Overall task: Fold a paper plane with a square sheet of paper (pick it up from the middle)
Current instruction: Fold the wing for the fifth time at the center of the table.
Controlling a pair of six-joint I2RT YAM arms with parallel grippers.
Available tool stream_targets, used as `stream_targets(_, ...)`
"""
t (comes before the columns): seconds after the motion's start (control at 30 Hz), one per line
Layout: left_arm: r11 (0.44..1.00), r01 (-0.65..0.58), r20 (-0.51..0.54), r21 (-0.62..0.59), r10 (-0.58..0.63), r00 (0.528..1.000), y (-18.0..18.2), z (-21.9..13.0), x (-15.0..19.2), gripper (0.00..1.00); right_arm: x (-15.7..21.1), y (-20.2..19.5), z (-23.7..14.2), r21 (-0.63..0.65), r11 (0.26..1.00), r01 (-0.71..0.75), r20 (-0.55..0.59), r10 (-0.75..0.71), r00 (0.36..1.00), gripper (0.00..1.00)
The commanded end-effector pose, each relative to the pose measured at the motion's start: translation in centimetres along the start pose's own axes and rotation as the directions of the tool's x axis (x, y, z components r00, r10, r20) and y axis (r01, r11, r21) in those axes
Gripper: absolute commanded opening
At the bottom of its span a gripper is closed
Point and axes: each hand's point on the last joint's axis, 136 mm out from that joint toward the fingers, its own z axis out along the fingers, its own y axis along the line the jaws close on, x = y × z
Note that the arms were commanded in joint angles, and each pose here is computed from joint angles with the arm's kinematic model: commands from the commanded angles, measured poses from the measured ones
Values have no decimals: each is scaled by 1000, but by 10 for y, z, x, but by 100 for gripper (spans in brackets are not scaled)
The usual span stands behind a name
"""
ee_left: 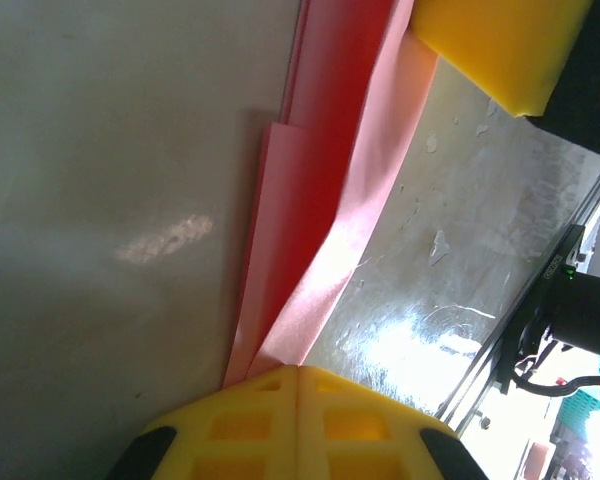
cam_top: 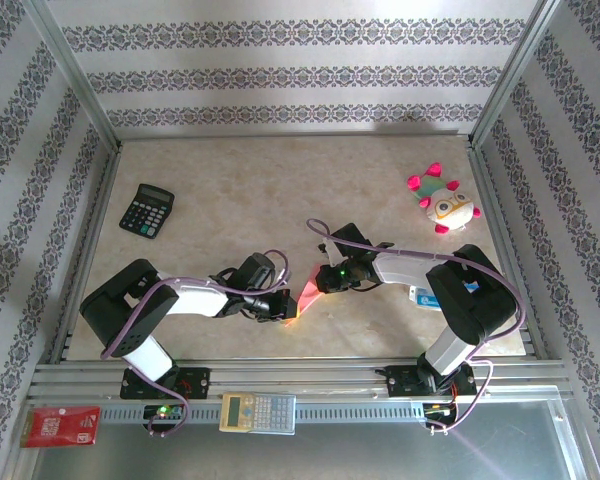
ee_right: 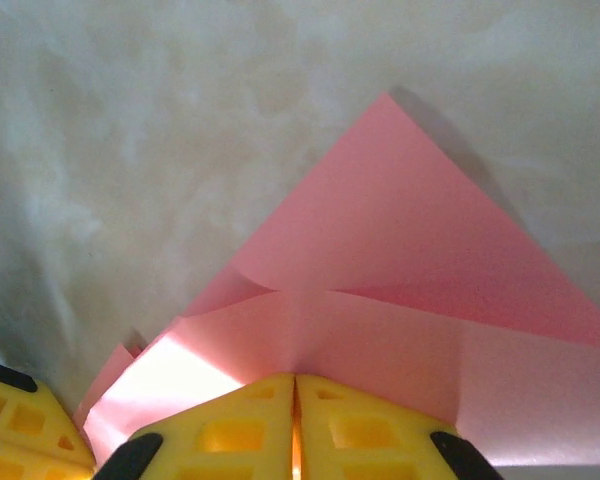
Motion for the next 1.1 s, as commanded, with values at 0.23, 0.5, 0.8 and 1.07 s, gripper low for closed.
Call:
stream_targets(0.23, 973, 173, -75, -151, -186, 980, 63, 4, 43, 0, -21, 27, -22, -50, 998, 26, 26, -25, 999, 22)
stream_targets(0.5, 970, 179, -83, -164, -194, 977, 67, 6, 45, 0, -10, 52, -40, -148, 989, -19, 61, 28, 998, 19)
stream_targets(0.8, 969, 182, -86, -169, -199, 976, 69, 6, 46, 0, 24, 64, -21, -224, 967, -125, 44, 138, 990, 12)
stream_targets(1.07, 969, 178, -89, -171, -195, 977, 68, 5, 47, 0, 36, 73, -1, -232, 963, -135, 12, 142, 990, 9)
